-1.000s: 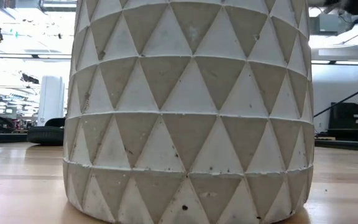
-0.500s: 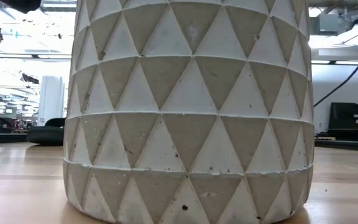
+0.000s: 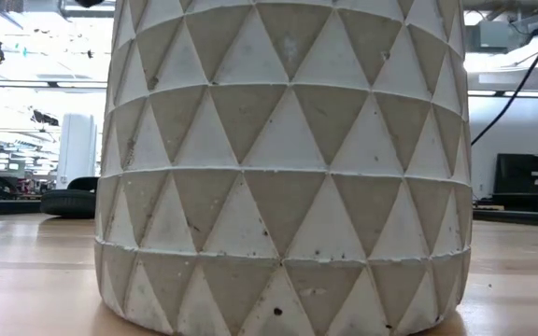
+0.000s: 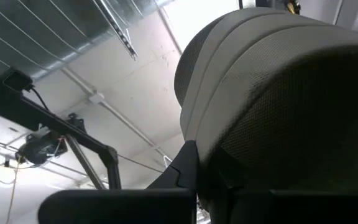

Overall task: Pick and place slides into the shelf
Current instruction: Put the gray slide on the shelf

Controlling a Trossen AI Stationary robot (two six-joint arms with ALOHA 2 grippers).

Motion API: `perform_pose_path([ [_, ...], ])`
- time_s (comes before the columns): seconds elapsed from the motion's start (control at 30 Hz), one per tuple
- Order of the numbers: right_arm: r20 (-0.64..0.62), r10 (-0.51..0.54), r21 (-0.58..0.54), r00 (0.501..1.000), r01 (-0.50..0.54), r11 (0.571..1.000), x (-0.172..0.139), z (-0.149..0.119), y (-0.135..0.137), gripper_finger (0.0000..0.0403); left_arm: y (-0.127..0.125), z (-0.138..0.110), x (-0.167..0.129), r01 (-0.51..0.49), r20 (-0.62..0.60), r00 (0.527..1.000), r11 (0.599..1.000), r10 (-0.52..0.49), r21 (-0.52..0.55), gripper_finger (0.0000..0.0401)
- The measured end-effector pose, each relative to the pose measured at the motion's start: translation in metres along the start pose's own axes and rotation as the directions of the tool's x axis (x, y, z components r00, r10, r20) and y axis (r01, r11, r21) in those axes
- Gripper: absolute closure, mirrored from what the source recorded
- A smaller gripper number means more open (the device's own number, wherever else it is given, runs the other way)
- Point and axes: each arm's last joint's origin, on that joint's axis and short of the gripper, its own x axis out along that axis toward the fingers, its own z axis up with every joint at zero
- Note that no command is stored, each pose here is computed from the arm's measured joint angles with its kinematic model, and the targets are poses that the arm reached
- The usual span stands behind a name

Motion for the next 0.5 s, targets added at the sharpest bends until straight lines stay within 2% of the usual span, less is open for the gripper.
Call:
perform_pose_path([
  [0.23,-0.007,0.013,0.022,1.0,-0.013,1.0,0.001,-0.004,0.005,0.0403,0.001,0.006,0.034,-0.101,0.021,0.995,0.988,0.099,0.12,0.0216],
  [0.5,0.003,0.019,0.023,1.0,-0.019,1.0,0.001,-0.004,0.006,0.0403,-0.009,-0.009,0.077,-0.158,0.027,0.987,0.964,0.156,0.212,0.0216],
])
